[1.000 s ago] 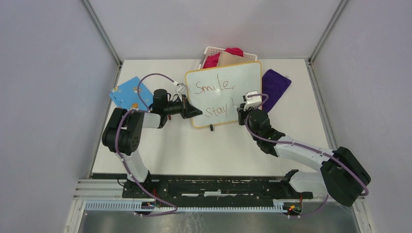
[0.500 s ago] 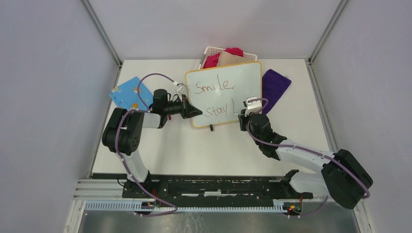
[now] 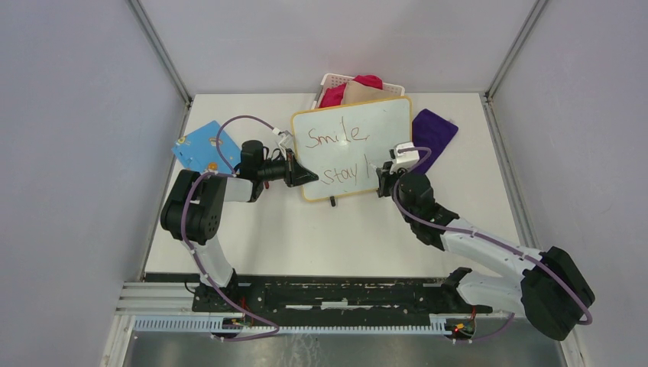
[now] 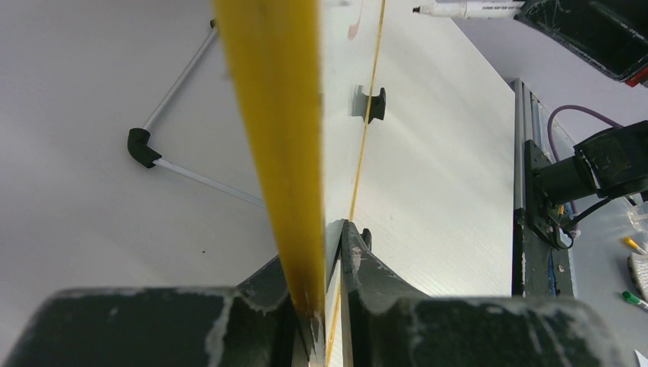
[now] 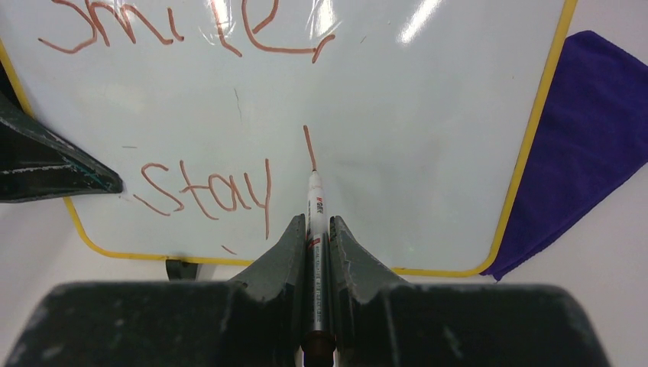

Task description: Write a sentence on the whiteboard

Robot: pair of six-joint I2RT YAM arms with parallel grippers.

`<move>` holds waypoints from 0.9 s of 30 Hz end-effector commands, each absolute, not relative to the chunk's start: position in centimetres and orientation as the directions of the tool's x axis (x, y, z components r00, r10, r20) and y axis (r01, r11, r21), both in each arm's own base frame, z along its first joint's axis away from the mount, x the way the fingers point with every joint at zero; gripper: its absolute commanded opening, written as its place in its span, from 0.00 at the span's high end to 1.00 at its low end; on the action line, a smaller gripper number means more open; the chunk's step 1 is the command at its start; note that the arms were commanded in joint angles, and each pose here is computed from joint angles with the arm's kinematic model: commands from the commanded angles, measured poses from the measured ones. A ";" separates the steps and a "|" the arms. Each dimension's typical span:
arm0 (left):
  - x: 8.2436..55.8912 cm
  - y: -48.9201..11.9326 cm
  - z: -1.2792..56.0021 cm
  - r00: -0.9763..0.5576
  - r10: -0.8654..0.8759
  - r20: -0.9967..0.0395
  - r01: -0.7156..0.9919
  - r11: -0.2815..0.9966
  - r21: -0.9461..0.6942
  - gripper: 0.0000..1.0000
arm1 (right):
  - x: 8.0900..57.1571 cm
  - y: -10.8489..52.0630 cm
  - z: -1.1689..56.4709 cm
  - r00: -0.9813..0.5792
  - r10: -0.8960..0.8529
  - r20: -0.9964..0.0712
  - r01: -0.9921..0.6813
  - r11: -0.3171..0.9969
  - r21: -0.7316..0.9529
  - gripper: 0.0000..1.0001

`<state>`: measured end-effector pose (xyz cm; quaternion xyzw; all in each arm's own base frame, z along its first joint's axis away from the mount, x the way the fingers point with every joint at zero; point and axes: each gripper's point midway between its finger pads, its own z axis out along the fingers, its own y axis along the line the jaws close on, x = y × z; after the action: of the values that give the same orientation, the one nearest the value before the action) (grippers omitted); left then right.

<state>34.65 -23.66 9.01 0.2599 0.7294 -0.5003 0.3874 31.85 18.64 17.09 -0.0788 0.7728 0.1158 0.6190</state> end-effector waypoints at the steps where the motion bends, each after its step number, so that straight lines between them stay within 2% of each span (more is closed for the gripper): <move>1: 33.4 -22.9 3.0 -0.675 0.068 -0.735 0.662 0.496 -0.562 0.98 | 33.3 18.7 19.7 -0.175 0.056 -0.983 -0.228 0.969 0.095 1.00; 27: 33.4 -22.9 3.0 -0.674 0.069 -0.735 0.663 0.496 -0.561 0.98 | 34.4 19.5 17.5 -0.228 0.016 -0.973 -0.230 0.971 0.070 1.00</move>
<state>34.66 -23.66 9.01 0.2598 0.7295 -0.5002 0.3874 33.32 18.63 15.22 -0.0786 0.7960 0.0824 0.5945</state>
